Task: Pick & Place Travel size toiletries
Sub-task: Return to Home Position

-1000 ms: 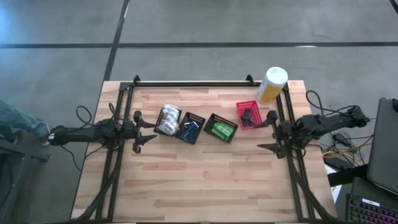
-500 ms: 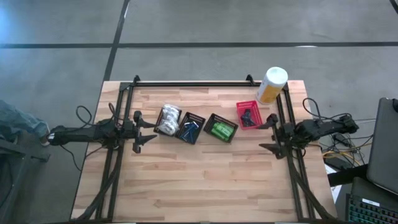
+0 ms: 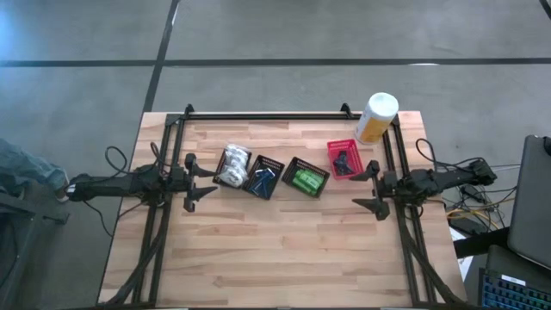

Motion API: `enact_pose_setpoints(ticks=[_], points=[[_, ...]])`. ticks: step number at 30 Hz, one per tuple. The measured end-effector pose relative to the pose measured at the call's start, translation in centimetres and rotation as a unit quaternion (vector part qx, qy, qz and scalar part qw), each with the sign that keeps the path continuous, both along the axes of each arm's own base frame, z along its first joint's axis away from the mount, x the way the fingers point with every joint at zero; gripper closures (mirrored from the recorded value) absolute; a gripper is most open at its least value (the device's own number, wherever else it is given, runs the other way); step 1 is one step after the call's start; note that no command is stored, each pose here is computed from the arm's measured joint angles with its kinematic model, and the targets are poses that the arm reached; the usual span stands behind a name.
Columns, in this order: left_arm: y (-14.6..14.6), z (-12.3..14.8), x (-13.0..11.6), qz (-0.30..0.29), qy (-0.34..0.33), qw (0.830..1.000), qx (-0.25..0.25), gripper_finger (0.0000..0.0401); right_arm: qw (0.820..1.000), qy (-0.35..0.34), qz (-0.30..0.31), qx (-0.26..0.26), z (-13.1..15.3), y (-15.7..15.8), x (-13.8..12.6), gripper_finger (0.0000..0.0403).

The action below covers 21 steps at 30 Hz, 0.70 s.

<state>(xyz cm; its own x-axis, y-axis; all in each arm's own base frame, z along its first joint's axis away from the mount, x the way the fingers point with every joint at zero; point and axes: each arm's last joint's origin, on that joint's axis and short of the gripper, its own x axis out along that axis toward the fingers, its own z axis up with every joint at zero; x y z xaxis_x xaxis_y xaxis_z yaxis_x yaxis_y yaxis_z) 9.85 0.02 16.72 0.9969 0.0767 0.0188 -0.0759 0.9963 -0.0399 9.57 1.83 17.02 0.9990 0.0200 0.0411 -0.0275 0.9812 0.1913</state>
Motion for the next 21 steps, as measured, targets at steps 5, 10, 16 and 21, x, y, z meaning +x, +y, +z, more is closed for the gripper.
enact_pose_setpoints(ticks=[5,10,16,21], points=[[0.0,0.0,0.0,0.0,0.0,1.0,0.0,0.0181,1.0,0.0,0.0,-0.008,0.0,0.0,0.0,0.0039],[0.0,0.0,0.0,0.0,0.0,1.0,0.0,0.0181,1.0,-0.001,0.0,-0.014,0.01,0.0,0.0,0.0039],[0.0,-0.01,0.0,0.0,0.0,1.0,0.0,0.0181,1.0,0.0,0.0,-0.014,0.0,0.01,0.0,0.0039],[0.0,-0.01,0.0,0.0,0.0,1.0,0.0,0.0181,1.0,0.0,0.0,-0.013,0.0,0.01,0.0,0.0039]])
